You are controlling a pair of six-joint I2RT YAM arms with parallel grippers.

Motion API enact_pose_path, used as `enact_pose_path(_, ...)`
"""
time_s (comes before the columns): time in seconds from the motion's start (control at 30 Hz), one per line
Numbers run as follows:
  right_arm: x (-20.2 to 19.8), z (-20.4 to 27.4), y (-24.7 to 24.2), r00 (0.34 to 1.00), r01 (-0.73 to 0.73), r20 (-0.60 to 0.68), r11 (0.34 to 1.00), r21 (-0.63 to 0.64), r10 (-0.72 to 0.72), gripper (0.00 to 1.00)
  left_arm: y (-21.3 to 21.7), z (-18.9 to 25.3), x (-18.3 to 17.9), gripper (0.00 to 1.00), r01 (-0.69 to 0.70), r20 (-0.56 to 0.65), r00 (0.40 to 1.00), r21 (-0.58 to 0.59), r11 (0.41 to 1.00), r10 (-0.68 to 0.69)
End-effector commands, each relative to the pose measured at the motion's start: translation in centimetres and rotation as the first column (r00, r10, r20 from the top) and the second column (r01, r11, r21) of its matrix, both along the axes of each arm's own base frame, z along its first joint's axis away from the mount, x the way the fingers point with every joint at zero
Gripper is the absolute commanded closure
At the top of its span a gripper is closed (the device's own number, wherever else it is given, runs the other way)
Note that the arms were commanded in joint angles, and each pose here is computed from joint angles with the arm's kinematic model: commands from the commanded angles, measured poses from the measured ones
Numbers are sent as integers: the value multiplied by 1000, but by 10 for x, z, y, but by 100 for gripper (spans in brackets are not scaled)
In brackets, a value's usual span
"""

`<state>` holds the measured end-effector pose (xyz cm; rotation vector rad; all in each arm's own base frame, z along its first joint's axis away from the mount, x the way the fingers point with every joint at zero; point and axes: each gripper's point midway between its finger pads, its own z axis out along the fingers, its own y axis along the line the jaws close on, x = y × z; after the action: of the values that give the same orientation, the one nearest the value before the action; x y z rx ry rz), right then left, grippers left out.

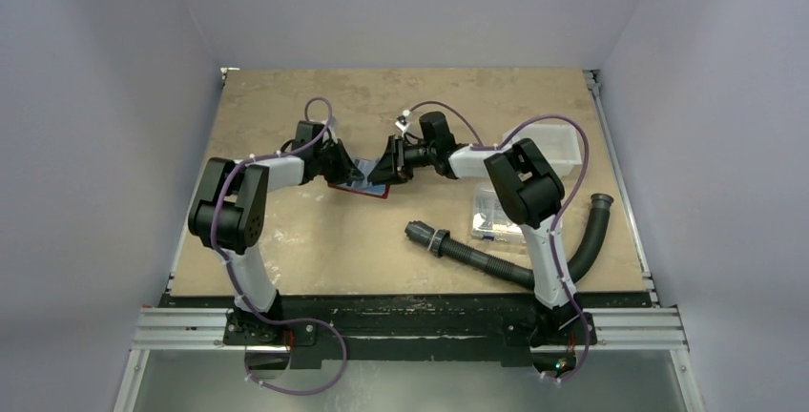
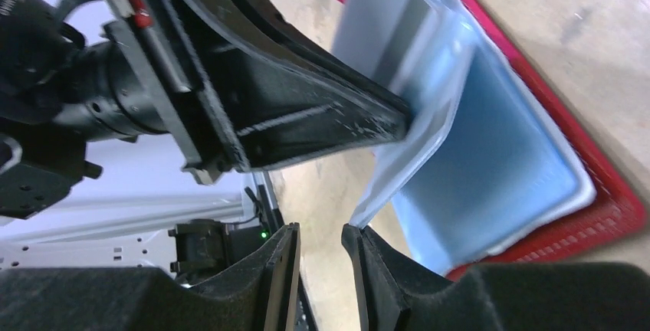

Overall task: Put the credit cards into the card holder
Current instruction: Turn over the card holder at the center of the board.

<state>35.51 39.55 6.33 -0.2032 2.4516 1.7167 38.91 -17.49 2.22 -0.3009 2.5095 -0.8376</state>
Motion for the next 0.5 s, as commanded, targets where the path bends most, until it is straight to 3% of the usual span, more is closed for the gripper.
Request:
enact_pose_path(0.0, 20, 42, 23, 990, 21, 136, 995, 102, -35, 61, 5, -30, -33, 100, 22, -113, 993, 58, 998, -16)
enact_pose_path(0.47, 38, 27, 31, 988, 34, 148, 997, 70, -45, 60, 12, -12, -34, 100, 10, -95, 995, 75, 997, -3)
